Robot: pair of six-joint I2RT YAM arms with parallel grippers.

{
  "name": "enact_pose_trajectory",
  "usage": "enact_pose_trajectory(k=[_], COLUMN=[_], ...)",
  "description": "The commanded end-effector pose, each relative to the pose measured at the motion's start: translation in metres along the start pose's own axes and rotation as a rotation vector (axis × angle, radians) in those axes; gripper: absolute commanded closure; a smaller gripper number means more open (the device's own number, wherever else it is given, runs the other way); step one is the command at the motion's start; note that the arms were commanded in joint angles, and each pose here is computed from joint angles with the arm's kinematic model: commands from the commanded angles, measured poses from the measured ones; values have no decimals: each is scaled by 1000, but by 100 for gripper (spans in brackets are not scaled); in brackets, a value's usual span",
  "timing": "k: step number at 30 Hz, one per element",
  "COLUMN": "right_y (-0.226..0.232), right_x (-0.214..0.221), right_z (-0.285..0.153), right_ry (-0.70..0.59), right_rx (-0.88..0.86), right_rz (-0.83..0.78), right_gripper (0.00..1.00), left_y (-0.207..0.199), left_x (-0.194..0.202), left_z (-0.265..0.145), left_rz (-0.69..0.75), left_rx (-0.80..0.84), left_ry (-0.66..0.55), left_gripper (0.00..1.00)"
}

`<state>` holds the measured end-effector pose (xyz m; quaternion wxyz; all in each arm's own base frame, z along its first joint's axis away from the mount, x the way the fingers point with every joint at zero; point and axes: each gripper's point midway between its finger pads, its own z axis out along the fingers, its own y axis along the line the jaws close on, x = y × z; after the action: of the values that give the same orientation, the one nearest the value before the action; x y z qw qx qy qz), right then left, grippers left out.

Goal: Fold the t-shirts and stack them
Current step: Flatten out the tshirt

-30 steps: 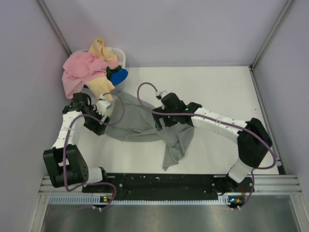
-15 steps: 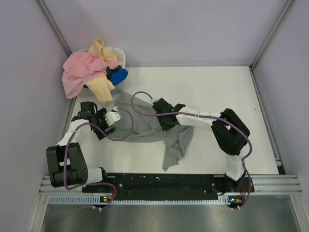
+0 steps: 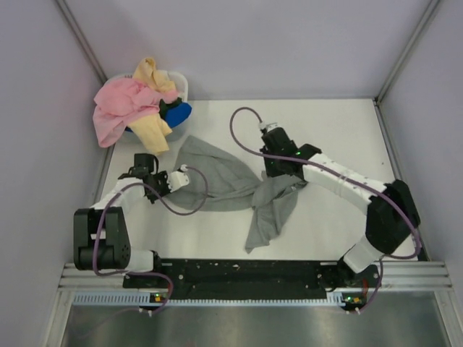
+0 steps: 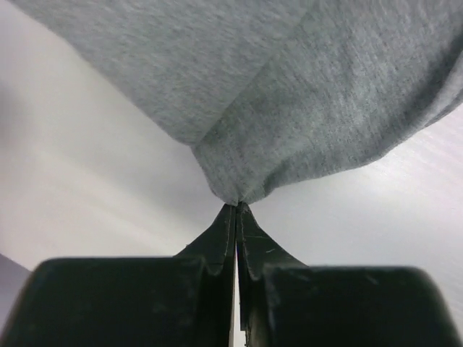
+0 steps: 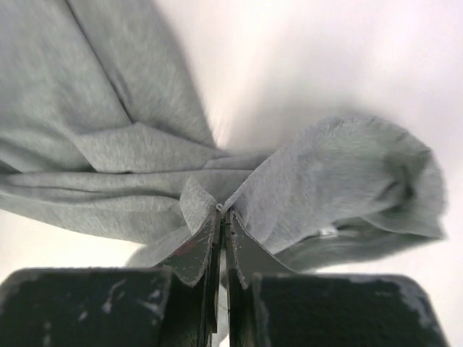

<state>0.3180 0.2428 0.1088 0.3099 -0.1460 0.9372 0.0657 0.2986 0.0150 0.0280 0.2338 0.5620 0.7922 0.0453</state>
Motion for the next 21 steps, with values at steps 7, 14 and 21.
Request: enact_pose_trajectory(k=[7,14,21], right_y=[-83,-115,-142], right_x=[-104,-122,-114], right_z=[-196,-337,-464], right_ry=[-525,-798,-1038], right_rx=[122,163,155], right_rz=[66,50,101], right_gripper=[100,100,100], left_y=[62,64,60], left_x=[-99,-141,-175], left_z=[-153,-254,-408], left_rz=[-201,-206,-205], left_rx=[-202,-321,-564], left_ry=[-295,-467,-657], left_gripper=[100,100,100])
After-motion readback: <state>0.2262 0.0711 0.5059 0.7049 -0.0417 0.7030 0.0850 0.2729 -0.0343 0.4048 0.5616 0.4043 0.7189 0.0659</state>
